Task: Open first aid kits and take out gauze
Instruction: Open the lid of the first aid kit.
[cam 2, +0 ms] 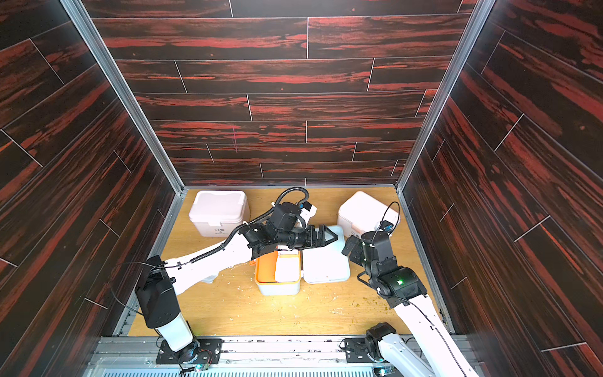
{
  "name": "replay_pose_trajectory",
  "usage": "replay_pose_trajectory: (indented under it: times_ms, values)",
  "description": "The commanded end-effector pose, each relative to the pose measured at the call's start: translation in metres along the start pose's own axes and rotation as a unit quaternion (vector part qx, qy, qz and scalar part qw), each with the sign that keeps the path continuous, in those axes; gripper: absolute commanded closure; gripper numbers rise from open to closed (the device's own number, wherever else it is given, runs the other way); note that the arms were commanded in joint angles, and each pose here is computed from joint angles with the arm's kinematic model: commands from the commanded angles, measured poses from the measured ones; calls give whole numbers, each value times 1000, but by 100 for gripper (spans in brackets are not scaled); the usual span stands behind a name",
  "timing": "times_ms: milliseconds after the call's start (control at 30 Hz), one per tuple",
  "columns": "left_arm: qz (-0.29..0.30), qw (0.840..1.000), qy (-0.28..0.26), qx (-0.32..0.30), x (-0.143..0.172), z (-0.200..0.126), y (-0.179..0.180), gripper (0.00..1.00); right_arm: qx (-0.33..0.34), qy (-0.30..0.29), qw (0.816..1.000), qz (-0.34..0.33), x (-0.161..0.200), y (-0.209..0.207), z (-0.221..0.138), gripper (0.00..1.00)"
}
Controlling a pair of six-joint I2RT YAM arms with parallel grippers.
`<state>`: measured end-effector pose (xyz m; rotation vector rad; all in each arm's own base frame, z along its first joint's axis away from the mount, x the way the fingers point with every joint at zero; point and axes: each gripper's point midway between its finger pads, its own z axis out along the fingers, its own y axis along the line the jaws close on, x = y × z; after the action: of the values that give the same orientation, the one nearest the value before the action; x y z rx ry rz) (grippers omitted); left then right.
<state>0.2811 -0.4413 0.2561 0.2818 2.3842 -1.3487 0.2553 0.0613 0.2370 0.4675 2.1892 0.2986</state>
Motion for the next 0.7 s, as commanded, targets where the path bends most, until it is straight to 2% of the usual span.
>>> replay_pose_trajectory:
  times_ms: [0,133,267,467,567,667]
  values:
    - [33,999,-37,6,-10,-38,-22,0,1,-18,1000,-4,-11,-1,-11,1]
    - [43,997,-56,-22,-5,-58,-11,0,-38,-16,999,-30,-12,12,-16,1]
    - [46,993,-90,-64,1,-80,13,0,-119,-5,991,-60,-5,37,-24,1]
    - [41,982,-129,-131,8,-121,48,0,-253,13,963,-93,13,76,-39,2]
    - [31,978,-136,-155,12,-133,66,1,-305,39,945,-108,25,92,-42,6]
    - [24,974,-135,-181,14,-139,83,6,-336,80,932,-114,41,104,-36,12]
